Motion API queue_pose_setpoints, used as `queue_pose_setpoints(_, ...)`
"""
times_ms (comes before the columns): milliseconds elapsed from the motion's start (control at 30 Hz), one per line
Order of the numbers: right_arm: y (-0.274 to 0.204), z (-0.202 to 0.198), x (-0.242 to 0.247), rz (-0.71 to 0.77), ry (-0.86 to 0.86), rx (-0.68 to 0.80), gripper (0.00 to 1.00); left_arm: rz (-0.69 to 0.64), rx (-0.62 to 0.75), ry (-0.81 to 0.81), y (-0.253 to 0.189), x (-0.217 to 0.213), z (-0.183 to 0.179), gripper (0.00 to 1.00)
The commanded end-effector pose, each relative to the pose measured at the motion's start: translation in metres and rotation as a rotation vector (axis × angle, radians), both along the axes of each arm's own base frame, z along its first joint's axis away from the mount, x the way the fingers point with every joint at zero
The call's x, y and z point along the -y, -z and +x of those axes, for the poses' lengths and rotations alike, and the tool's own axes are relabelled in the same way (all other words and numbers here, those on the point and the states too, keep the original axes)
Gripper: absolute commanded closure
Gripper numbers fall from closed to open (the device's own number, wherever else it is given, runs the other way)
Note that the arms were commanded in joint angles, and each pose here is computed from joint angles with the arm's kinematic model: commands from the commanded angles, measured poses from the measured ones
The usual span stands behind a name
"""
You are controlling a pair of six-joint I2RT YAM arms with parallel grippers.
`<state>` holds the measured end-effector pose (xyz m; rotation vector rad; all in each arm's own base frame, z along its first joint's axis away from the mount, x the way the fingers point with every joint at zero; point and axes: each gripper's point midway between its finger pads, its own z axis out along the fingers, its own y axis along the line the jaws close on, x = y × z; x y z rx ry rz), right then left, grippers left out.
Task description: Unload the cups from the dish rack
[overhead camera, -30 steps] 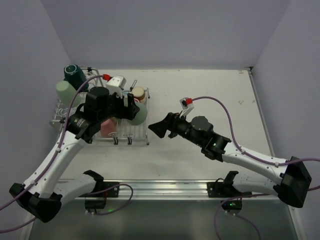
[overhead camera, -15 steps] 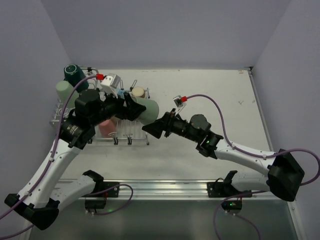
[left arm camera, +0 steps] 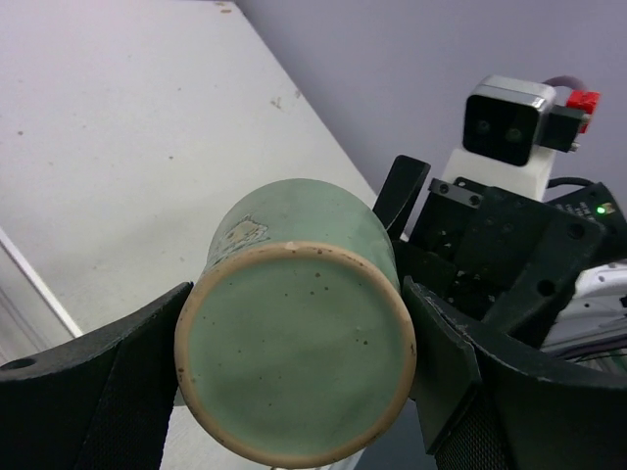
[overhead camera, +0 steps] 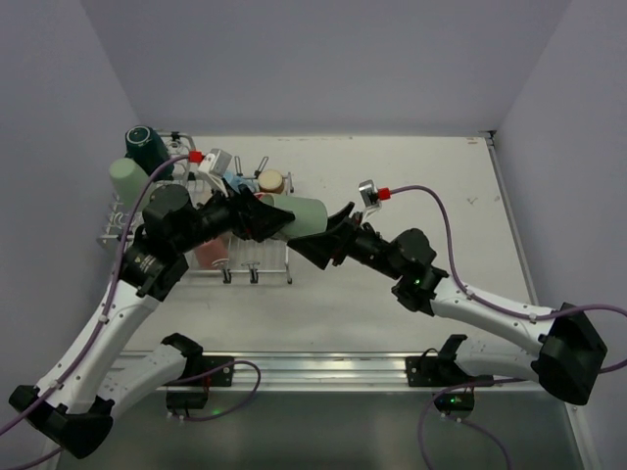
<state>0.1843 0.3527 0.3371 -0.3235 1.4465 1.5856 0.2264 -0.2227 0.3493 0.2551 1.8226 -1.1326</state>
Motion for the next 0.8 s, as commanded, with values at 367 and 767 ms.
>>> queue_pose_setpoints(367,-0.049,-0.016,0.033,0.205,0.045,0.144,1.00,-0.227,0.135,0.130,-0.051,0.012,-0.027,0.36)
queue_pose_setpoints(767,0.012,0.016,0.068,-0.270,0.275,0.051,1.00,0.011,0.290,-0.154,-0.052,-0.035,-0.002,0.00)
